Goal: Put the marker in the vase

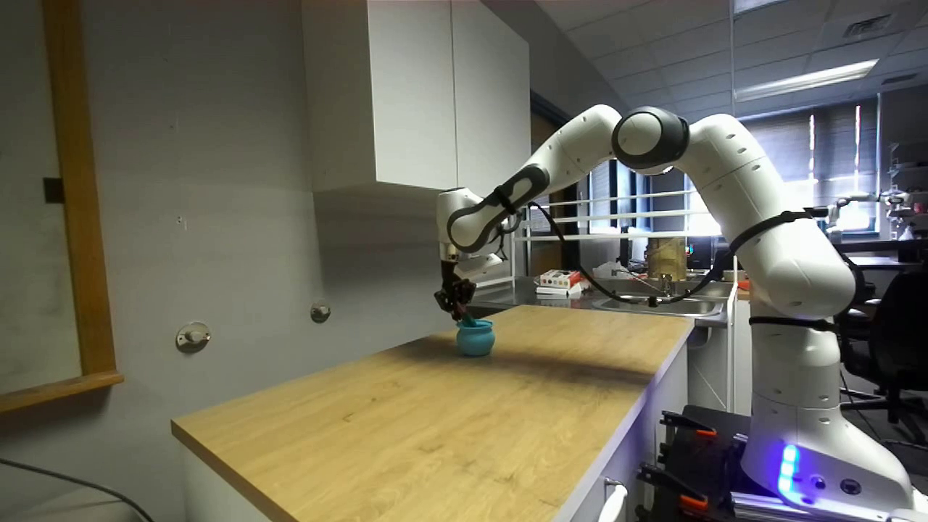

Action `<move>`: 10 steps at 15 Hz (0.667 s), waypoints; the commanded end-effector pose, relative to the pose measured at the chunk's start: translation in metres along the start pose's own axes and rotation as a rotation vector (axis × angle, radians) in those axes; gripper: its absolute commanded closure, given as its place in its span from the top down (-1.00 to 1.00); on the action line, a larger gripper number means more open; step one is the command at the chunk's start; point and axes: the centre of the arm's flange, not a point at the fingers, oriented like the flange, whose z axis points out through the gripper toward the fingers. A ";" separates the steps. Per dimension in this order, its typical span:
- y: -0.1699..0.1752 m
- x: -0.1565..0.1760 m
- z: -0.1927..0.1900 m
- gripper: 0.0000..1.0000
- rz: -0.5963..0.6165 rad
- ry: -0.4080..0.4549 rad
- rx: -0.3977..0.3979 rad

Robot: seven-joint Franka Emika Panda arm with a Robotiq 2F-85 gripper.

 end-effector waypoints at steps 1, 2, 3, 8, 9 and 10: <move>0.000 -0.010 0.007 -0.77 0.001 -0.006 0.010; 0.000 -0.012 0.008 -0.76 0.001 -0.007 0.009; 0.000 -0.014 0.009 -0.76 0.001 -0.007 0.010; 0.001 -0.024 0.012 -0.26 -0.002 -0.012 0.012; 0.000 -0.027 0.012 -0.24 -0.004 -0.014 0.010; 0.000 -0.029 0.012 -0.18 -0.006 -0.014 0.009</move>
